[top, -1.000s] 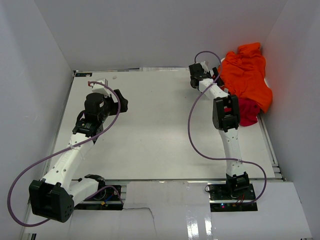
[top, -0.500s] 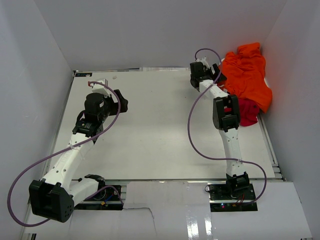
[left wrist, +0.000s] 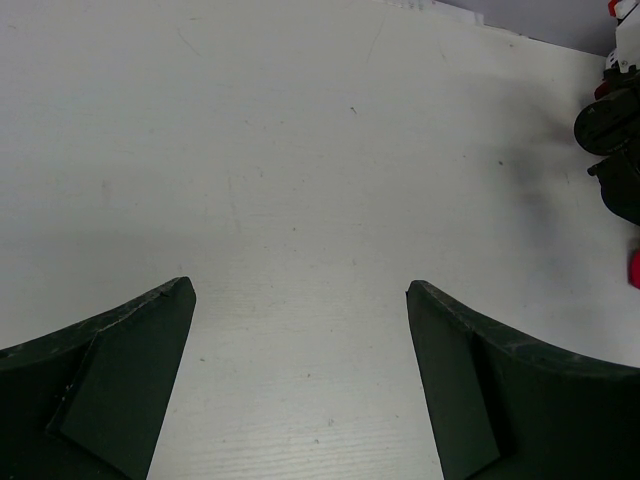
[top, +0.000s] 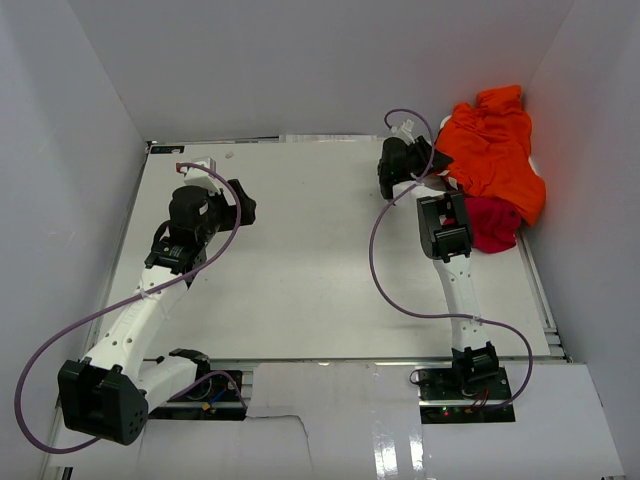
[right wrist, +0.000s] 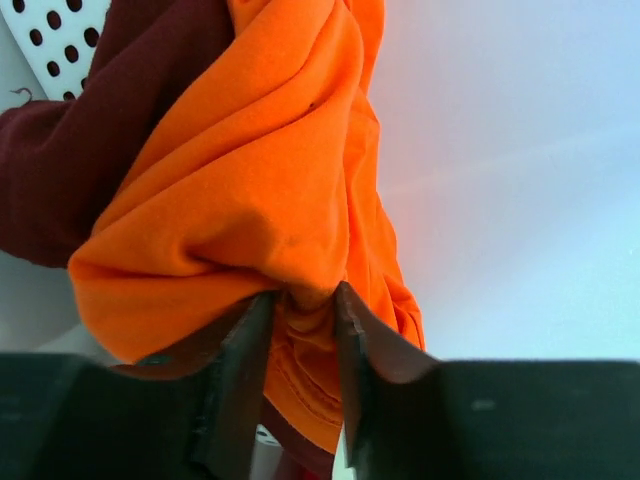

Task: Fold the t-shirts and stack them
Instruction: Grab crumpled tshirt from bin with the right arm, then move the tshirt to the center of the board, then flatten out the tshirt

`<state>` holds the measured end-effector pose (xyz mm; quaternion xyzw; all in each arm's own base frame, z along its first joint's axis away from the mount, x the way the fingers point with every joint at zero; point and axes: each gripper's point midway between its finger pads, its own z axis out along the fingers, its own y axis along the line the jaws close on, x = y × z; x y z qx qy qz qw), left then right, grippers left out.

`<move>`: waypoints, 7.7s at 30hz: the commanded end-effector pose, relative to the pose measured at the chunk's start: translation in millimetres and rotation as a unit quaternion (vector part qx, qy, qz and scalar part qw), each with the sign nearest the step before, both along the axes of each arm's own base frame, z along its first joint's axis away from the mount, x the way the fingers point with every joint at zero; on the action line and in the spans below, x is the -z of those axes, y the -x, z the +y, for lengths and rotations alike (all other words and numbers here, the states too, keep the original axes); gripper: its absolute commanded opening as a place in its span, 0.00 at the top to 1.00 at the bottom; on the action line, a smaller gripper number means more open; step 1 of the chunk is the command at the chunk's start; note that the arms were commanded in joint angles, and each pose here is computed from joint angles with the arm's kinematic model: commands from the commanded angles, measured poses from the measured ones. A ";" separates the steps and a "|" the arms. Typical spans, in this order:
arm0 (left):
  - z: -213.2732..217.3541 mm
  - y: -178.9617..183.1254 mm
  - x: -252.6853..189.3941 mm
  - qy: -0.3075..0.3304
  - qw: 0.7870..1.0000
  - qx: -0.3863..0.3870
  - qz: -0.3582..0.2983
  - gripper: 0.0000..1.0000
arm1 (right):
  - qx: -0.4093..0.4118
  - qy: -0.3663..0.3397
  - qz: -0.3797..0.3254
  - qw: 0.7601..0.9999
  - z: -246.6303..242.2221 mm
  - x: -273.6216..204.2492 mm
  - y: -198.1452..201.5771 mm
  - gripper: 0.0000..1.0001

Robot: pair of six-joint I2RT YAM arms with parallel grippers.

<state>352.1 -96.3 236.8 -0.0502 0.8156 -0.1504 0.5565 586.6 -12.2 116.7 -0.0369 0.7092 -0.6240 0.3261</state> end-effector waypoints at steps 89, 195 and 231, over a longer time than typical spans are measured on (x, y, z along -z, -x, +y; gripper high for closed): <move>-8.1 -1.2 -14.4 0.025 0.999 0.015 -0.015 0.02 | -0.171 -0.677 0.079 0.712 116.5 -106.3 321.7 0.92; -28.6 -2.4 -3.6 0.034 0.997 0.069 0.005 0.02 | -0.260 -0.555 0.033 0.790 104.1 -184.2 193.9 0.92; -193.3 1.9 -0.9 0.016 0.802 0.584 -0.127 0.02 | -0.283 -0.600 -0.056 0.747 52.0 -244.3 156.9 0.92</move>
